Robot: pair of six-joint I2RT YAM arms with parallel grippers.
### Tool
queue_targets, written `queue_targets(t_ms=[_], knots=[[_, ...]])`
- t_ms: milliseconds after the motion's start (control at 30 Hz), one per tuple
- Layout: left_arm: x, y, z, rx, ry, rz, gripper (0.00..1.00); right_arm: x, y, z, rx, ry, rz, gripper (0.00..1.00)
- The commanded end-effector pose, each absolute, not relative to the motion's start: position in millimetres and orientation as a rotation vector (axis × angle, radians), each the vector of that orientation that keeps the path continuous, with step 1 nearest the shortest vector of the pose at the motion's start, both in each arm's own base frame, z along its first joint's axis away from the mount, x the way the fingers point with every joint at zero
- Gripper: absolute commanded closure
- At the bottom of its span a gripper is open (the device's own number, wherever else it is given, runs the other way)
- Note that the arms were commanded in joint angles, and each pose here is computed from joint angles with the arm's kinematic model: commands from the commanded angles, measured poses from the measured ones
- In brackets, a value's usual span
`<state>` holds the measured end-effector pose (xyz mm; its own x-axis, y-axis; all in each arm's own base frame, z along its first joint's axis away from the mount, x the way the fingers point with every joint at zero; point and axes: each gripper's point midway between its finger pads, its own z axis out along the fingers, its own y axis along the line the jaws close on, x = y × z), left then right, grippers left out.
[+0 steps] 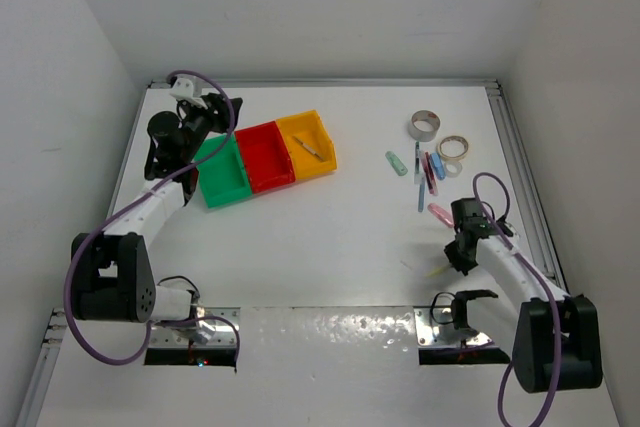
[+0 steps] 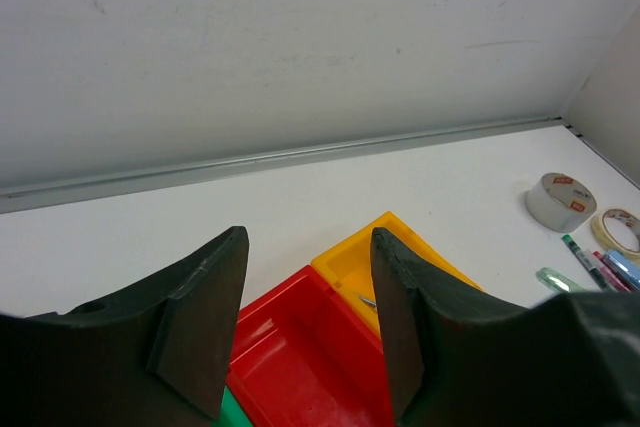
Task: Sort the stationery into containers
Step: Pick up the pen from the center of the board.
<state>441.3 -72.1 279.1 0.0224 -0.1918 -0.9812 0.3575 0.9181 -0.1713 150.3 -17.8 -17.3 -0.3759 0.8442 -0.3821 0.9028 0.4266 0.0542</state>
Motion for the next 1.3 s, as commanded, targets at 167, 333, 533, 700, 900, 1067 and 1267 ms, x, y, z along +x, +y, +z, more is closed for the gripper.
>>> queue_targets(t_ms=[167, 333, 533, 700, 900, 1067, 1267], knots=[[435.2, -89.4, 294.6, 0.207, 1.473, -0.461, 0.47, 201.6, -28.0, 51.3, 0.960, 2.304, -0.280, 1.00], [429.7, -113.4, 274.6, 0.349, 1.549, -0.463, 0.46, 267.2, 8.1, 125.9, 0.559, 2.203, -0.163, 1.00], [416.9, -155.0, 262.5, 0.533, 1.569, -0.547, 0.46, 384.7, 125.0, 213.2, 0.158, 1.956, 0.183, 1.00], [409.9, -186.6, 262.5, 0.572, 1.581, -0.683, 0.43, 468.5, 262.9, 279.6, -0.054, 1.745, 0.550, 1.00], [412.1, -200.6, 257.7, 0.504, 1.626, -0.774, 0.40, 479.0, 354.2, 312.1, -0.193, 1.646, 0.783, 1.00], [432.1, -187.5, 252.0, 0.352, 1.669, -0.706, 0.41, 460.8, 372.6, 310.2, -0.224, 1.636, 0.849, 1.00], [438.0, -198.2, 259.8, 0.340, 1.629, -0.730, 0.43, 450.1, 381.4, 294.1, -0.213, 1.670, 0.877, 1.00]])
